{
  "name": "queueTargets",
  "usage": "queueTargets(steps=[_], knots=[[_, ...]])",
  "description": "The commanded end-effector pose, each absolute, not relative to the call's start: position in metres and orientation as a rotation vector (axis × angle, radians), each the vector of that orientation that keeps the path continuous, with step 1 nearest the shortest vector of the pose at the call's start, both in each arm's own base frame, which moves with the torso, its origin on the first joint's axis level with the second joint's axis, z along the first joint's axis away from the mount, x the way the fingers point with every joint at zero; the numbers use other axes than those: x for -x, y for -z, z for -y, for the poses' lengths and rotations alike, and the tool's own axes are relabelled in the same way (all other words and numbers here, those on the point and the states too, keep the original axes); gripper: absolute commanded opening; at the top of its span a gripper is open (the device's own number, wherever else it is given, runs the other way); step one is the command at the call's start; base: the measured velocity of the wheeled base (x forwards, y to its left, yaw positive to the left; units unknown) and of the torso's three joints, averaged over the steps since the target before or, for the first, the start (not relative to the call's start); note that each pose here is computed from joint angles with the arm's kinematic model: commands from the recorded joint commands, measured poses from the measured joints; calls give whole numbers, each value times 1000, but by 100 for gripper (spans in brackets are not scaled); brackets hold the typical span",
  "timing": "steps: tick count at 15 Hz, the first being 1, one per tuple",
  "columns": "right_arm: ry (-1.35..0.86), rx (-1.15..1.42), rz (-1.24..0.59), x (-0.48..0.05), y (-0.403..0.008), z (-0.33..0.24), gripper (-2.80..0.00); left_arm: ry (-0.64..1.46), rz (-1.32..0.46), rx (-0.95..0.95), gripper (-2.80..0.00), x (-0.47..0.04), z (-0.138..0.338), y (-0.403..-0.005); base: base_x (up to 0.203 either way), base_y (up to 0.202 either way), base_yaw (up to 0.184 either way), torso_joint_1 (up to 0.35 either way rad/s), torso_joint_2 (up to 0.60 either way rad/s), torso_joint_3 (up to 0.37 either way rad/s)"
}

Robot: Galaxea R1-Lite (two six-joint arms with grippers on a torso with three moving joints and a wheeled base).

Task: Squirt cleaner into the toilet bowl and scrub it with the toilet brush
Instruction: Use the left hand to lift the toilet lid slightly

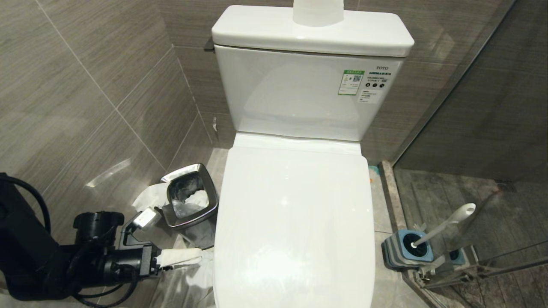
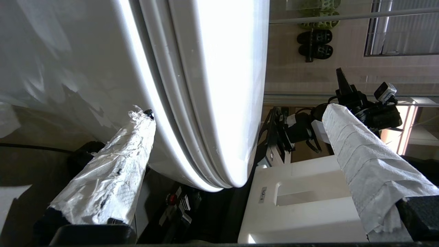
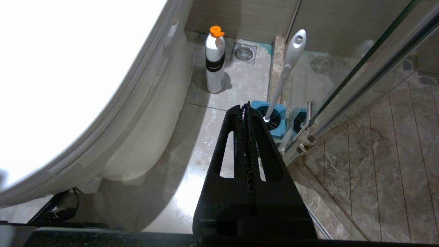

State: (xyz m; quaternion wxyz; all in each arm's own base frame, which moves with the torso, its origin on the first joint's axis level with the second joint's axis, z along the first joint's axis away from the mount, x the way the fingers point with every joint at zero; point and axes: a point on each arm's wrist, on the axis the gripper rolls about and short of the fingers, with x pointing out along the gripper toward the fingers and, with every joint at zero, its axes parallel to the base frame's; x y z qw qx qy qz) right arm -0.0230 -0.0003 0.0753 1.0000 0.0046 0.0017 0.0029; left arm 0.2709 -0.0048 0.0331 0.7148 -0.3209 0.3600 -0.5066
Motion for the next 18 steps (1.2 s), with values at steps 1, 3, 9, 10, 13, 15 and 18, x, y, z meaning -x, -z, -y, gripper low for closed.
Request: queueTargets(steps=[1, 3, 9, 10, 13, 15, 18], knots=[[-6, -9, -5, 23, -75, 0, -280, 1133, -780, 700, 0, -270, 5, -39, 0, 0, 0, 0, 0, 0], [-6, -9, -5, 23, -75, 0, -280, 1134, -777, 698, 0, -269, 5, -40, 0, 0, 0, 0, 0, 0], [-6, -9, -5, 23, -75, 0, -280, 1121, -780, 703, 0, -268, 3, -39, 0, 0, 0, 0, 0, 0], [-5, -9, -5, 23, -75, 0, -280, 1121, -781, 702, 0, -268, 3, -39, 0, 0, 0, 0, 0, 0], [-6, -9, -5, 23, -75, 0, -280, 1101, -796, 702, 0, -265, 4, -35, 0, 0, 0, 0, 0, 0], [-6, -9, -5, 23, -75, 0, -280, 1099, -802, 697, 0, -263, 6, -35, 0, 0, 0, 0, 0, 0], [-7, -9, -5, 23, -75, 0, -280, 1124, -827, 648, 0, -257, 23, -34, 0, 0, 0, 0, 0, 0]])
